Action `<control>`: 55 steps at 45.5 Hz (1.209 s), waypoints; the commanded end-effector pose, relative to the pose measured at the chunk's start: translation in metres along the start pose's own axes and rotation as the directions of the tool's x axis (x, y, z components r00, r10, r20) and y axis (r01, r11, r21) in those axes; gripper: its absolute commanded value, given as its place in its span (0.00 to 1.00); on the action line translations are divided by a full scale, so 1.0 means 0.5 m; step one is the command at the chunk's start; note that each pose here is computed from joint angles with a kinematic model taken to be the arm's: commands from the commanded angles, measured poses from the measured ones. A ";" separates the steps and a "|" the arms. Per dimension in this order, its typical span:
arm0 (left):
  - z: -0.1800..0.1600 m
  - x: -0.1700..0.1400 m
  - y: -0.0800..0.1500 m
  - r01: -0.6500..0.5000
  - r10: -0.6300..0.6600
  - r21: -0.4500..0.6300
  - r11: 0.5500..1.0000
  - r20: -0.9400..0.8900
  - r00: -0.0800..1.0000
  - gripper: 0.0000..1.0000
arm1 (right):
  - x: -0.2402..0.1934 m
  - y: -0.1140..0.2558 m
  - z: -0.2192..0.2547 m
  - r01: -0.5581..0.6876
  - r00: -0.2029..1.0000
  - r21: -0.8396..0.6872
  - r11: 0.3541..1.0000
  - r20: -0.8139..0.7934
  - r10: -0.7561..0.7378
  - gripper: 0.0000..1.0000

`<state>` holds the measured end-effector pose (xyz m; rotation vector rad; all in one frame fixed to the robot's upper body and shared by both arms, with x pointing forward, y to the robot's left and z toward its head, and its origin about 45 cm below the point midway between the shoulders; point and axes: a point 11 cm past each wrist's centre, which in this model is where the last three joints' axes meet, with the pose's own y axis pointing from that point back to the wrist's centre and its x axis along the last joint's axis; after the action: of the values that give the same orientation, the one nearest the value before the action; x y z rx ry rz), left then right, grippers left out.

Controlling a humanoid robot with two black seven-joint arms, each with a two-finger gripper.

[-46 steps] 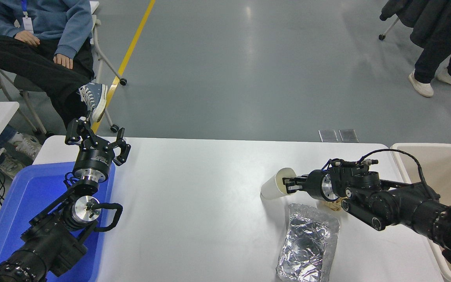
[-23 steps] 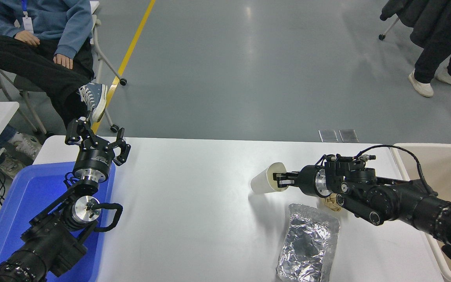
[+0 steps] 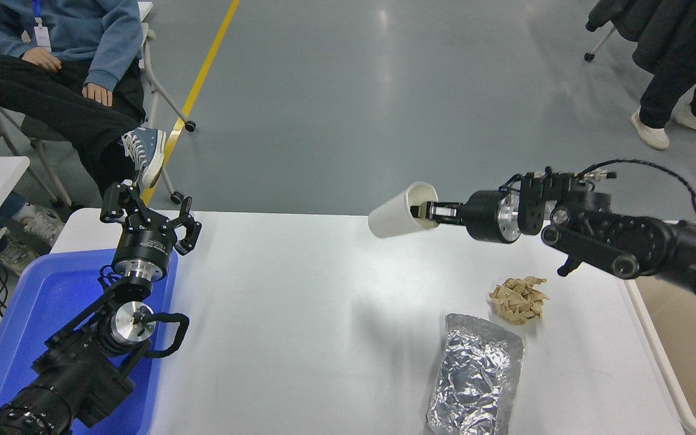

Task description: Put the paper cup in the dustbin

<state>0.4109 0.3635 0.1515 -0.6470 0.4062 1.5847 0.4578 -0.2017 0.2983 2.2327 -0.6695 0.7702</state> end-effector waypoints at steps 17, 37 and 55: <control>0.000 0.000 0.000 0.000 0.000 0.000 1.000 0.000 1.000 1.00 | 0.296 0.340 0.014 -0.329 0.931 -0.107 0.938 0.133 0.341 0.00; 0.000 0.000 0.000 0.000 0.000 0.000 1.000 0.000 1.000 1.00 | 0.301 0.732 0.363 -0.565 0.618 -0.585 0.582 0.167 0.768 0.00; 0.000 0.000 0.000 0.000 0.000 0.000 1.000 0.000 1.000 1.00 | 0.094 0.893 0.564 -0.473 0.315 -0.834 0.282 0.139 0.939 0.00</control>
<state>0.4109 0.3636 0.1514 -0.6467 0.4061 1.5849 0.3582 -0.6510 0.3979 1.4827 -1.9451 0.2038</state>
